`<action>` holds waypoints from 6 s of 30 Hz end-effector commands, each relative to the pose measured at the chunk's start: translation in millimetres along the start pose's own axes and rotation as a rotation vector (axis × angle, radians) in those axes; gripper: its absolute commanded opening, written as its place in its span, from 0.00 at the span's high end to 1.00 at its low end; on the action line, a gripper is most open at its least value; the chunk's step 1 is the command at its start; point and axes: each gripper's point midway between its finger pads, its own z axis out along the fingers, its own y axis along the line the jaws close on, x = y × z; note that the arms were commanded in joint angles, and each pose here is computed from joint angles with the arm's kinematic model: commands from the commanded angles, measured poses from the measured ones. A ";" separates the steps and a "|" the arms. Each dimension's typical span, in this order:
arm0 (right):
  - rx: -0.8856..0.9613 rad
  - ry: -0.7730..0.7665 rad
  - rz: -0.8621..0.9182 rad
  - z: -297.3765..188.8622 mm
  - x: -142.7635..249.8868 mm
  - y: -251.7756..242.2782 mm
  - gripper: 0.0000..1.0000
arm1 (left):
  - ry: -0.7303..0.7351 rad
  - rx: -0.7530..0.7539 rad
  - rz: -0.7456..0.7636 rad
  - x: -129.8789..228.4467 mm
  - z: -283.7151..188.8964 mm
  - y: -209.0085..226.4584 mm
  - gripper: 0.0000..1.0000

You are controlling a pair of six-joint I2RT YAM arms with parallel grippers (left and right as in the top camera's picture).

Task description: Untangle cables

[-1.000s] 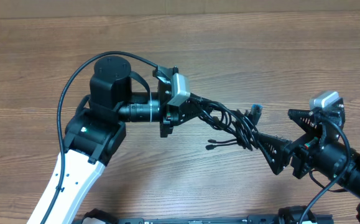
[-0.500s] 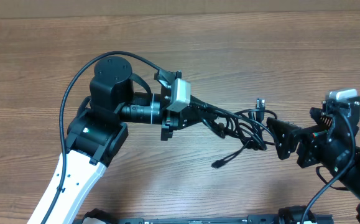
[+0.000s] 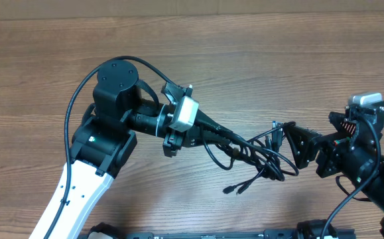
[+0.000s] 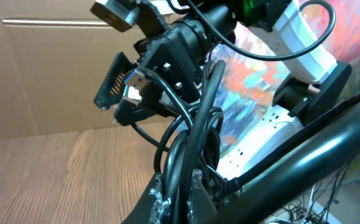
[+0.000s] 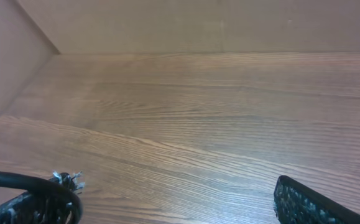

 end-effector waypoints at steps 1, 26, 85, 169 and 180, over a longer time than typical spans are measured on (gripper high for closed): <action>0.216 -0.026 0.106 0.1 -8.1 -37.8 0.00 | -0.014 0.079 0.038 -13.9 -0.3 -21.4 0.96; 0.501 0.083 0.319 2.6 22.9 -85.8 0.00 | 0.054 -0.323 -0.221 14.9 -12.2 43.9 0.96; -0.140 0.187 0.234 43.9 9.3 15.1 0.67 | -0.142 -0.568 -0.608 -7.2 8.8 77.1 0.96; -0.021 0.286 0.191 40.1 37.3 -4.9 0.51 | -0.145 -0.768 -0.637 8.9 -12.2 101.3 0.96; -0.030 0.241 0.183 43.0 26.4 -4.1 0.48 | -0.054 -0.547 -0.420 -0.6 11.2 72.1 0.96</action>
